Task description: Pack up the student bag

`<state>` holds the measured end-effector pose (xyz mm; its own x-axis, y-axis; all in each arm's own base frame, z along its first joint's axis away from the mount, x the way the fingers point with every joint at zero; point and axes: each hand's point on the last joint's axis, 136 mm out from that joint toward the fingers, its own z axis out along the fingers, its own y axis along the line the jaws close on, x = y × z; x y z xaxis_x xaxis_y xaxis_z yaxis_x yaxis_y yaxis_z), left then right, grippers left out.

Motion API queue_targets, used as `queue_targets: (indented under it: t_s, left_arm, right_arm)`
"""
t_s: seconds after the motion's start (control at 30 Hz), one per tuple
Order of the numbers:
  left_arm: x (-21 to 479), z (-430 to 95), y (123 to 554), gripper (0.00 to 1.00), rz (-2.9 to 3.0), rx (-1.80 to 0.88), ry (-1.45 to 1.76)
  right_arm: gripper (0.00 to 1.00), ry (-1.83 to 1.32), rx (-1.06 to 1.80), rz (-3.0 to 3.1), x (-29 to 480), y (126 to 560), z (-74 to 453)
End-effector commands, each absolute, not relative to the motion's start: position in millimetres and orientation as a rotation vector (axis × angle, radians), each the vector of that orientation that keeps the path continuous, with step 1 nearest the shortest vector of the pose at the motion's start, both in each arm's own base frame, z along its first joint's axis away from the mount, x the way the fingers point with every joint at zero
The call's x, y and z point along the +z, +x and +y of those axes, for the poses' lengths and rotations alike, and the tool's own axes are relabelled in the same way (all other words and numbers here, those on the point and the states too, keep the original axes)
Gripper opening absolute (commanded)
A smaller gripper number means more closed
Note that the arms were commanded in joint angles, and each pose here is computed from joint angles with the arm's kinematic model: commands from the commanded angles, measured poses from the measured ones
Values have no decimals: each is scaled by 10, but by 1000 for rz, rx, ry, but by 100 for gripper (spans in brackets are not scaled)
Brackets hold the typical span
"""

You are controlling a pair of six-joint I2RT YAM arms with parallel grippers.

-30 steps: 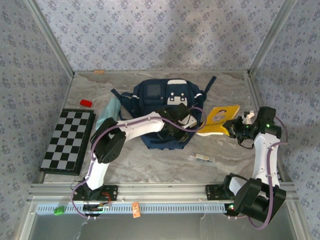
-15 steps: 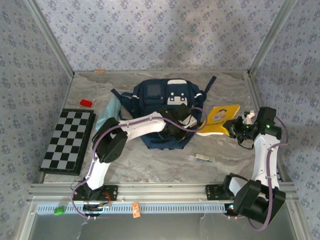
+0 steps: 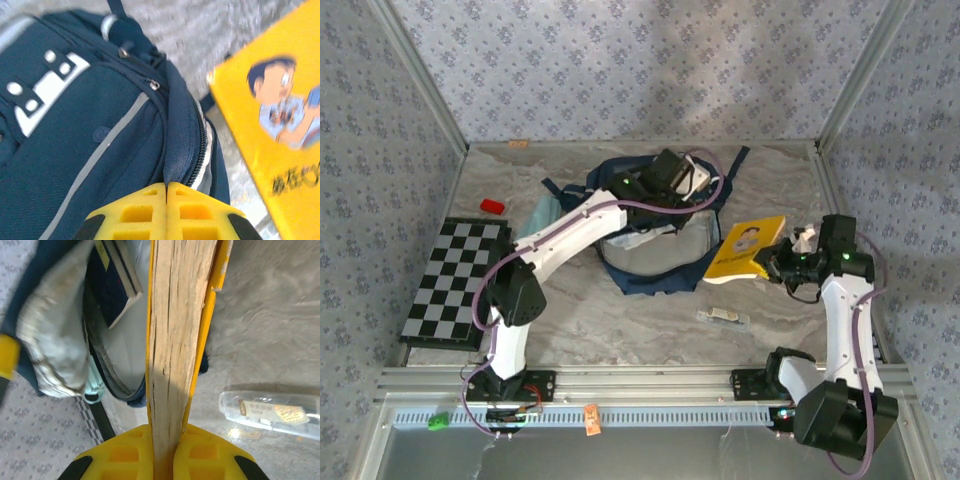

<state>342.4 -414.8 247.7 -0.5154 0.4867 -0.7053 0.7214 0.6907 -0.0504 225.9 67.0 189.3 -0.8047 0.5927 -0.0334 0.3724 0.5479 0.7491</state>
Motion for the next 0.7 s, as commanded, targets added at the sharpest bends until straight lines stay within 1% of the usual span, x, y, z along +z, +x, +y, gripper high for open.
queue_targets:
  t_s: [0.0, 0.1, 0.27, 0.37, 0.5, 0.6, 0.67]
  left_arm:
    - [3101, -3981, 3549, 0, 2115, -422, 797]
    - [3206, -4008, 3541, 0, 2095, -448, 805]
    - [3248, -4018, 3534, 0, 2092, -465, 797]
    - [3282, -4016, 3543, 0, 2084, -469, 785]
    - [3347, -4018, 3560, 0, 2076, -476, 761]
    - [3384, -3996, 3583, 0, 2072, -463, 738]
    - [3404, -3950, 3610, 0, 2075, -438, 714]
  right_arm:
    - [0, 692, 1273, 2484, 1974, 2218, 965]
    - [0, 599, 1343, 2461, 2003, 2293, 1215]
    - [0, 447, 1450, 2381, 2139, 2501, 1596]
    - [0, 435, 1385, 2398, 2008, 2662, 1686]
    - [0, 317, 1413, 2353, 2012, 2924, 2010]
    - [0, 226, 1396, 2342, 2110, 3006, 2175]
    - [0, 215, 1338, 2360, 2132, 2986, 2163]
